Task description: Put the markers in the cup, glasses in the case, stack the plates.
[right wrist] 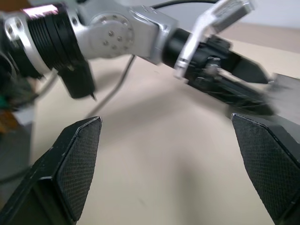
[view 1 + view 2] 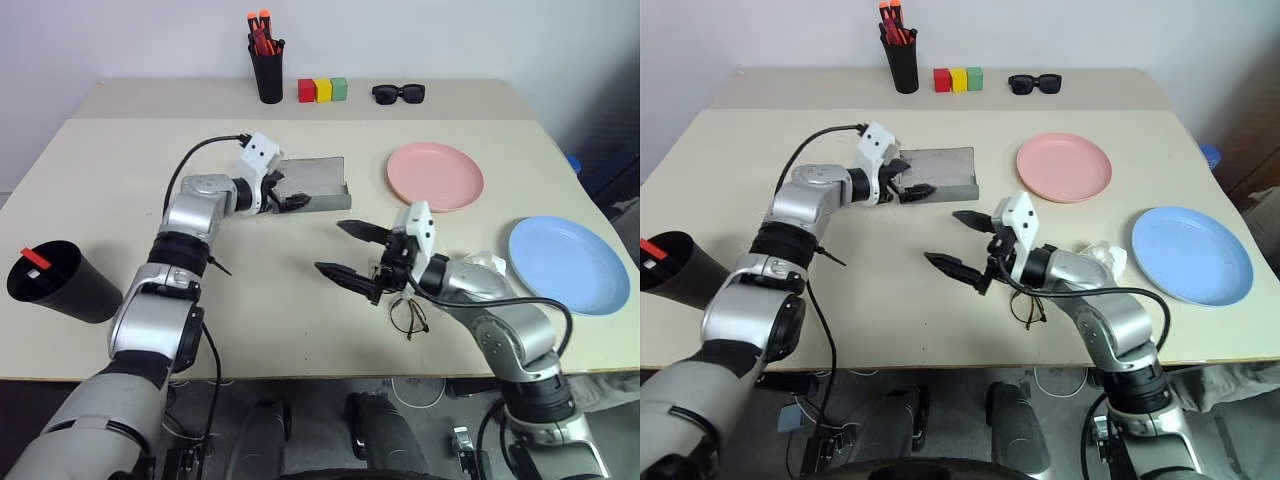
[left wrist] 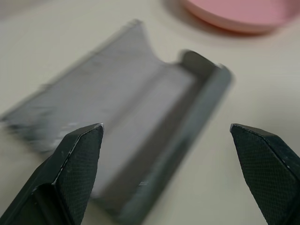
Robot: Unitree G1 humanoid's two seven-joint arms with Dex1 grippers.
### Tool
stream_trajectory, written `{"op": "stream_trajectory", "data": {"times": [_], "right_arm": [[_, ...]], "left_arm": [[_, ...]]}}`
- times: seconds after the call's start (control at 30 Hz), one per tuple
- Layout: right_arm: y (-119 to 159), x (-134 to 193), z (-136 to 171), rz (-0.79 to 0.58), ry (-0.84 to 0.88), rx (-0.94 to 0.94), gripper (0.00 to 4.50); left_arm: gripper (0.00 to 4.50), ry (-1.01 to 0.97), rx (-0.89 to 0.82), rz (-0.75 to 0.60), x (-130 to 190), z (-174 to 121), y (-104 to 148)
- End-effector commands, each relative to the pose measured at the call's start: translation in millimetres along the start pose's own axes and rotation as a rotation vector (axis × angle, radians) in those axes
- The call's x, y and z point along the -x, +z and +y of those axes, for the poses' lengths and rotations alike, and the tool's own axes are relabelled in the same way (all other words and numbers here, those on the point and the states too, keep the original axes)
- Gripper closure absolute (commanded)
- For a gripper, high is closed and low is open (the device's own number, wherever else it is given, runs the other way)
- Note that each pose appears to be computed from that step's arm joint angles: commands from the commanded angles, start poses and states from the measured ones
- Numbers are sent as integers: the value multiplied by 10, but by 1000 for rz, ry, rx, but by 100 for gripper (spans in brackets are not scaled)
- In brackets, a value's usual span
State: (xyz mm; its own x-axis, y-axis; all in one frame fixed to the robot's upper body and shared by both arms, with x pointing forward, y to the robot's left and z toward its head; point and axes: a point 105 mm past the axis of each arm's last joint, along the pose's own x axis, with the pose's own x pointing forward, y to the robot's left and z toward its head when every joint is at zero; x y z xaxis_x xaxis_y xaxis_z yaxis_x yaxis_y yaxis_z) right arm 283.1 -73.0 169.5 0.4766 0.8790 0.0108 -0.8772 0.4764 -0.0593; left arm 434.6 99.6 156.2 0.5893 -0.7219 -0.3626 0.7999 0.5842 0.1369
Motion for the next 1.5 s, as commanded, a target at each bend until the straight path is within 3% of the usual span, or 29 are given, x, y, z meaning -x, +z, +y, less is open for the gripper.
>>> {"op": "stream_trajectory", "data": {"times": [0.03, 0.17, 0.27, 0.5, 0.67, 0.8, 0.97, 1.2, 1.3, 1.37, 1.5], "right_arm": [[91, 177, -33, 14, -67, 81, 0], [41, 419, -110, 74, -139, 111, 0], [-8, 505, -131, 102, -157, 124, 0], [-60, 504, -118, 110, -161, 130, 0], [-50, 457, -103, 118, -139, 136, 0], [-14, 427, -100, 126, -117, 146, 0], [-68, 451, -100, 169, -110, 143, 0], [-143, 511, -164, 219, -123, 101, 0], [-155, 540, -200, 236, -132, 82, 0], [-136, 597, -248, 234, -159, 40, 0], [-157, 704, -327, 295, -219, -6, 0]], "left_arm": [[5, -85, -94, 40, -16, -62, 30], [5, -110, -104, 87, -60, -84, -47], [91, -113, -120, 108, -79, -88, -91], [444, -153, -132, 80, -83, -134, -67], [444, -197, -160, 43, -35, -175, -48], [444, -369, -230, -29, 99, -388, 20], [444, -536, -311, 24, 348, -663, -108], [444, -534, -293, 77, 444, -799, -169], [311, -523, -282, 70, 451, -814, -166], [217, -480, -314, -7, 450, -826, -93], [217, -367, -301, -131, 494, -775, 50]]}}
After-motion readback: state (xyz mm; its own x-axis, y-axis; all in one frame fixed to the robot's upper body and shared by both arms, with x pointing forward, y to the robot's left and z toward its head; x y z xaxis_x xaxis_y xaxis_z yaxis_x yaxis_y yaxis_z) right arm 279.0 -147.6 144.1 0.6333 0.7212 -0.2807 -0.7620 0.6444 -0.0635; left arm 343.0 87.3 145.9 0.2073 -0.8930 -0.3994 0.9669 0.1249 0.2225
